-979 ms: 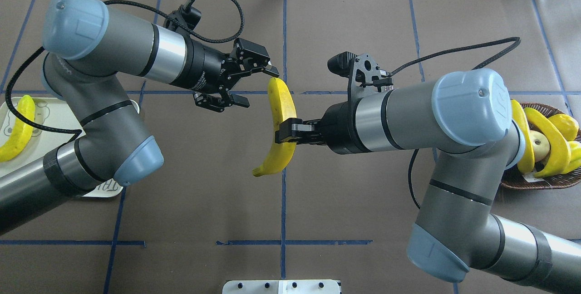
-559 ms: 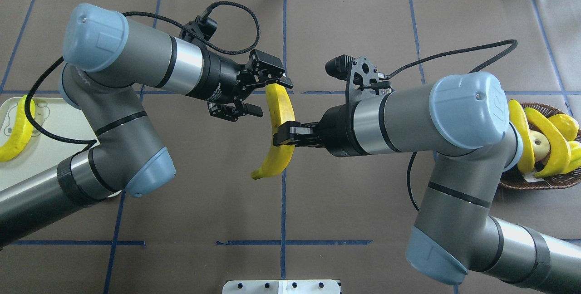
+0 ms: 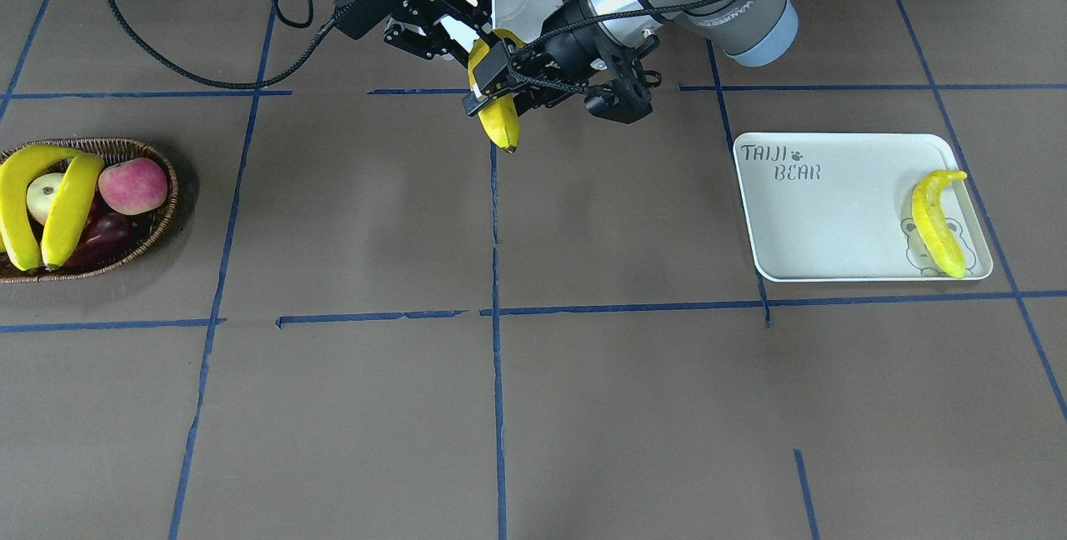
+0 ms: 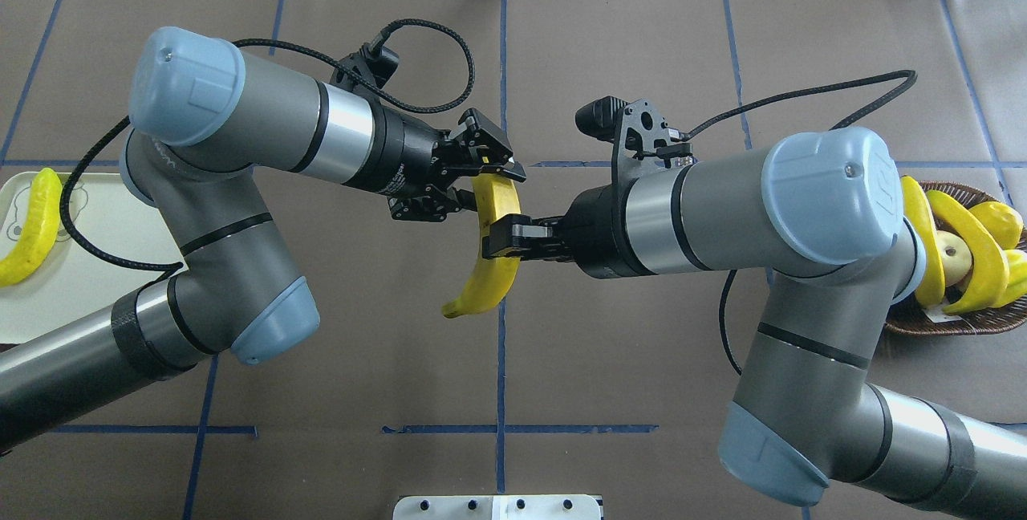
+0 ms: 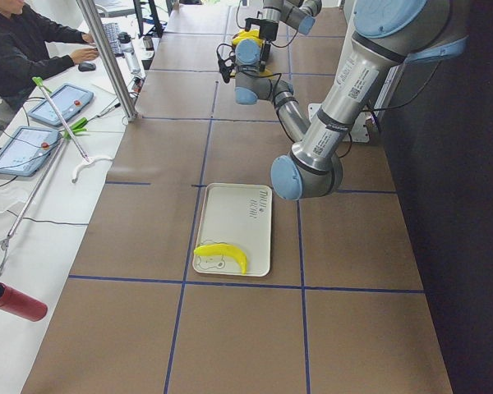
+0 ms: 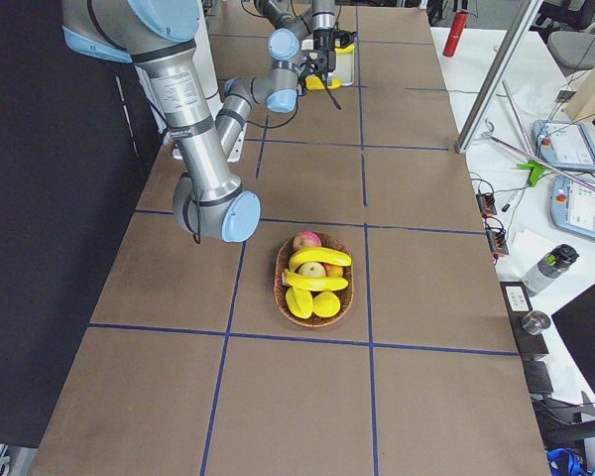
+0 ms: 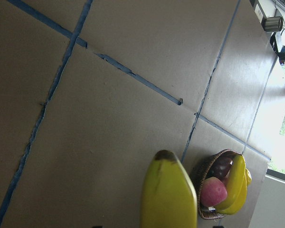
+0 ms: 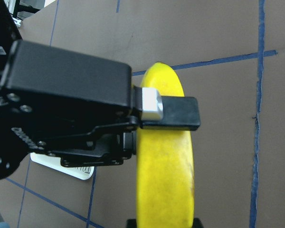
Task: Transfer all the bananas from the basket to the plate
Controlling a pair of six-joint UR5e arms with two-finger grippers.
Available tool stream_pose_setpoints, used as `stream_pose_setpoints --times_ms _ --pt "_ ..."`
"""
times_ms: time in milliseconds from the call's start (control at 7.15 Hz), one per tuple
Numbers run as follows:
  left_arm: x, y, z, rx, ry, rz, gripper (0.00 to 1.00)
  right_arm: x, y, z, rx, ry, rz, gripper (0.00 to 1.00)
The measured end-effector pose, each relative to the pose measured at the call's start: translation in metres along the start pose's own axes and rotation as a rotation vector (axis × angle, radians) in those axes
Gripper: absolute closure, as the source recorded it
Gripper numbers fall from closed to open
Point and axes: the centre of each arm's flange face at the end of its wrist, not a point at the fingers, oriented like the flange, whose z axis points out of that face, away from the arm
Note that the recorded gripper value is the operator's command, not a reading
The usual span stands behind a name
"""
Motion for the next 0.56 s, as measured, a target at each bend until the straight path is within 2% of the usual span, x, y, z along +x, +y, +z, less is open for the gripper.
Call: stream_pose_setpoints --times_ms 140,559 --pt "0.0001 0.0001 -0.0001 0.0 0.0 0.003 1.0 -0.0001 -0.0001 -0.0007 0.0 -0.001 -0.002 0.01" --pt "-0.0008 -0.0048 -0.0019 0.01 -0.006 0.0 1.0 -0.0008 -0.0004 -0.0026 0.002 -0.005 -0.002 0.0"
